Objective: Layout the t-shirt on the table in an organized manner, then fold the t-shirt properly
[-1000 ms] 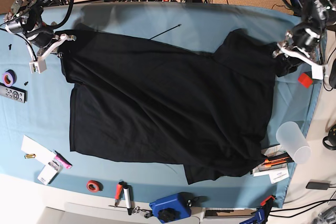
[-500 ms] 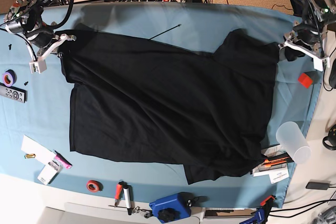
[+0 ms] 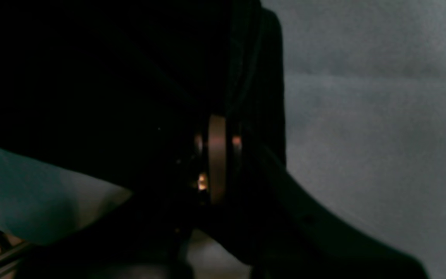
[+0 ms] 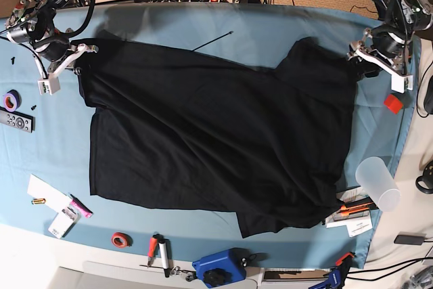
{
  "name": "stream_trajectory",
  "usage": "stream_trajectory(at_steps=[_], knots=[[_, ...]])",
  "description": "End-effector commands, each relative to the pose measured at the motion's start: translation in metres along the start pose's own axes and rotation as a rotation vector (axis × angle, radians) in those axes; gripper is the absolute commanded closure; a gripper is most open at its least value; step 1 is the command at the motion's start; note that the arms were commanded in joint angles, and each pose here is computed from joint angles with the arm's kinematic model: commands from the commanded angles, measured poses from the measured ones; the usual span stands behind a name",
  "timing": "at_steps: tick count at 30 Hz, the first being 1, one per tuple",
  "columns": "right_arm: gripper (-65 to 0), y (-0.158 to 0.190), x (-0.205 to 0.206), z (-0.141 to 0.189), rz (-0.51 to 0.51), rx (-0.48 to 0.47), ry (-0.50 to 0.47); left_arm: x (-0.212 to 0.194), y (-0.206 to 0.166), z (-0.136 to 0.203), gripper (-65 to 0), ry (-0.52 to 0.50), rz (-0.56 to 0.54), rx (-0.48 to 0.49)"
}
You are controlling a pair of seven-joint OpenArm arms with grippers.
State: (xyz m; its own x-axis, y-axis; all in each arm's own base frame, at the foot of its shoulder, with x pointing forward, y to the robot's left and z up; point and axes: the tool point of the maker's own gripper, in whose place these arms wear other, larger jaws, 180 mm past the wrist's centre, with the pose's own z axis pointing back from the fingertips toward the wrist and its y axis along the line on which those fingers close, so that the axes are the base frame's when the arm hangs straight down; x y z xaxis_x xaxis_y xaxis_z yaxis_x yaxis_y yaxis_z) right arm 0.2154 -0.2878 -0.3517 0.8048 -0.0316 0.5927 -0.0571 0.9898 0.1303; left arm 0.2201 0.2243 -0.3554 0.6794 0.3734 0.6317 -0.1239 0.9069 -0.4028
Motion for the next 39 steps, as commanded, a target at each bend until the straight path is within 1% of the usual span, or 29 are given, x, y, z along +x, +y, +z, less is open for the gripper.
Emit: stream_trajectory(at_steps=[1, 3, 7, 9, 12, 14, 15, 16, 18, 19, 20, 22, 23, 25, 28, 30, 33, 39], knots=[[0.0, -0.003, 0.012, 0.005, 0.022, -0.009, -0.038, 0.008, -0.002, 0.001, -32.7, -0.033, -0.008, -0.014], [0.0, -0.003, 0.012, 0.005, 0.022, -0.010, -0.037, 0.003, 0.005, -0.004, -32.7, -0.031, 0.022, -0.011], [0.0, -0.003, 0.012, 0.005, 0.022, -0.009, -0.035, -0.020, 0.017, -0.015, -32.7, 0.028, 0.093, -0.007], [0.0, -0.003, 0.012, 0.005, 0.022, -0.009, -0.036, -0.026, 0.019, -0.017, -32.7, 0.040, 0.115, -0.012], [0.0, -0.003, 0.012, 0.005, 0.021, -0.009, -0.036, -0.025, 0.006, -0.017, -32.6, 0.042, 0.151, -0.084], [0.0, -0.003, 0.011, 0.005, 0.021, -0.009, -0.035, -0.023, -0.006, -0.016, -32.1, 0.035, 0.138, -0.150], [0.0, -0.003, 0.011, 0.005, 0.021, -0.009, -0.035, -0.023, -0.007, -0.016, -31.0, 0.033, 0.140, -0.158], [0.0, -0.003, 0.012, 0.005, 0.022, -0.009, -0.036, -0.023, -0.007, -0.016, -29.3, 0.035, 0.140, -0.157], [0.0, -0.003, 0.012, 0.005, 0.022, -0.009, -0.036, -0.024, -0.006, -0.016, -23.7, 0.037, 0.139, -0.154], [0.0, -0.003, 0.012, 0.005, 0.022, -0.009, -0.035, -0.024, -0.006, -0.016, -19.7, 0.037, 0.139, -0.154], [0.0, -0.003, 0.012, 0.005, 0.022, -0.009, -0.035, -0.024, -0.006, -0.016, -14.1, 0.037, 0.139, -0.154], [0.0, -0.003, 0.011, 0.005, 0.022, -0.008, -0.032, -0.026, -0.007, -0.016, -1.4, 0.052, 0.137, -0.156], [0.0, -0.002, 0.011, 0.005, 0.020, 0.000, -0.030, -0.030, -0.007, -0.015, 0.0, 0.070, 0.136, -0.157], [0.0, 0.006, 0.013, 0.006, 0.020, 0.046, -0.041, -0.038, -0.009, -0.014, 0.0, 0.113, 0.137, -0.166], [0.0, 0.019, 0.030, 0.014, 0.033, 0.143, -0.120, -0.048, -0.015, -0.008, 0.0, 0.163, 0.140, -0.193], [0.0, 0.024, 0.040, 0.020, 0.035, 0.189, -0.162, -0.052, -0.015, -0.001, 0.0, 0.165, 0.139, -0.195], [0.0, 0.019, 0.037, 0.024, 0.041, 0.180, -0.153, -0.052, -0.013, 0.016, 0.0, 0.147, 0.120, -0.196], [0.0, 0.014, 0.027, 0.026, 0.041, 0.167, -0.123, -0.037, -0.005, 0.061, 0.0, 0.054, 0.098, -0.210]])
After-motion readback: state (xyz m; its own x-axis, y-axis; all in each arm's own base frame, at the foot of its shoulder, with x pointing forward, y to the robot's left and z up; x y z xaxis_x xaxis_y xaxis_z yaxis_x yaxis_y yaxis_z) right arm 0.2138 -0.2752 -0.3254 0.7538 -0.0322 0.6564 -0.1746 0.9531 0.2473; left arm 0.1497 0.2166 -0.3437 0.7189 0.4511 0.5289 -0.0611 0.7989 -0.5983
